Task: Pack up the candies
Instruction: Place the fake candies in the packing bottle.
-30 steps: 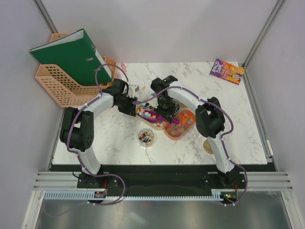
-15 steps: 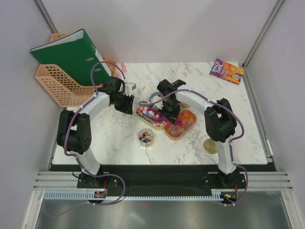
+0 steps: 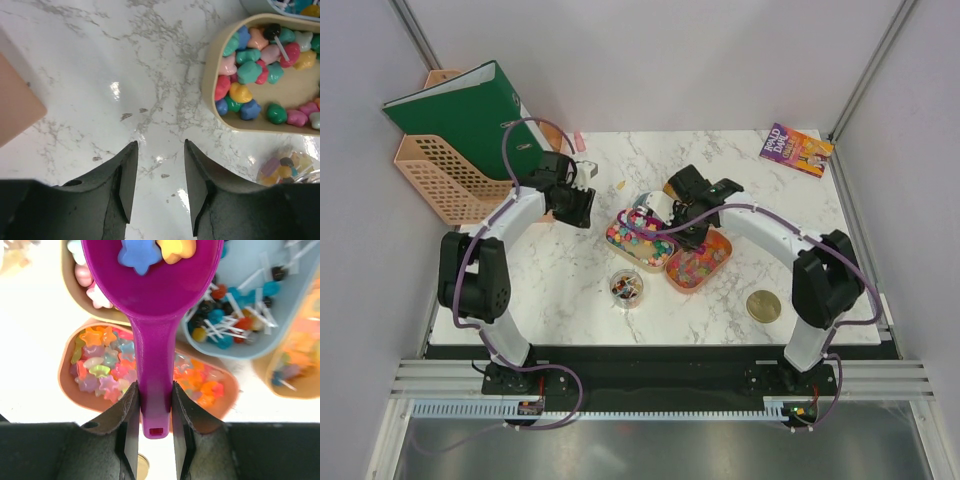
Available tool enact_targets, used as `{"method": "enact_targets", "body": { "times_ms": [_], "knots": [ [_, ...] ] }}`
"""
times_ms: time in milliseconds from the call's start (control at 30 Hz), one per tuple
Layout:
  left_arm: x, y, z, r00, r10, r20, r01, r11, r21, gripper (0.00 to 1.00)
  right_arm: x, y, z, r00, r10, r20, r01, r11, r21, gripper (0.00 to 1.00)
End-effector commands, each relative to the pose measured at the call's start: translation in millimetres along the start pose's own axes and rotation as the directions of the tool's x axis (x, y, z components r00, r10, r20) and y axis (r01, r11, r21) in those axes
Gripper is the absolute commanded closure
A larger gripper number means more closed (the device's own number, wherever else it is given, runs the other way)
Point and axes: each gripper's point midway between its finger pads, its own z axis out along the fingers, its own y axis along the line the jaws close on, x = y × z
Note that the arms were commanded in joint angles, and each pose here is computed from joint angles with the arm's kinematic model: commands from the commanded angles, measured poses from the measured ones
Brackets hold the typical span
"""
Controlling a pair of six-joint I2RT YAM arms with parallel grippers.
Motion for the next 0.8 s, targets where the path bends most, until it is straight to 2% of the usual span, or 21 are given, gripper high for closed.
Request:
{"method": "enact_targets", "body": {
  "times_ms": [0,33,67,133,267,400,533,767],
  "knots": [
    [-27,21,-23,0.997,-0.015,0.080,0.023,0.995,-0.095,0.50,-29,-13,-41,0.985,-0.075,0.154,0.061,0.994,0.092,1.00],
    [-27,25,-24,0.997,-0.021,0.078,0.030,0.993,-0.115,0.48,-26,-13,-45,0.986,-0.086,0.140,0.073,0.992,0.100,1.00],
    [-28,27,-26,0.996,-0.029,0.083,0.039,0.991,-0.125,0.36,-23,-12,-51,0.985,-0.106,0.137,0.092,0.990,0.109,1.00],
    [-27,31,-29,0.995,-0.047,0.088,0.060,0.986,-0.153,0.26,-7,-8,-55,0.984,-0.161,0.079,0.153,0.983,0.098,1.00],
    [-28,28,-33,0.993,-0.067,0.101,0.081,0.986,-0.145,0.19,13,-2,-73,0.970,-0.241,0.014,0.238,0.965,0.113,1.00],
    [-33,21,-37,0.991,-0.069,0.119,0.083,0.990,-0.112,0.17,30,10,-89,0.944,-0.326,-0.058,0.330,0.939,0.094,1.00],
    [-34,8,-39,0.990,-0.060,0.124,0.065,0.997,-0.040,0.21,45,20,-95,0.899,-0.408,-0.160,0.423,0.903,0.076,1.00],
    [-30,7,-43,0.992,-0.042,0.121,0.048,0.998,-0.049,0.23,46,40,-91,0.827,-0.481,-0.290,0.508,0.861,0.019,1.00]
  ]
}}
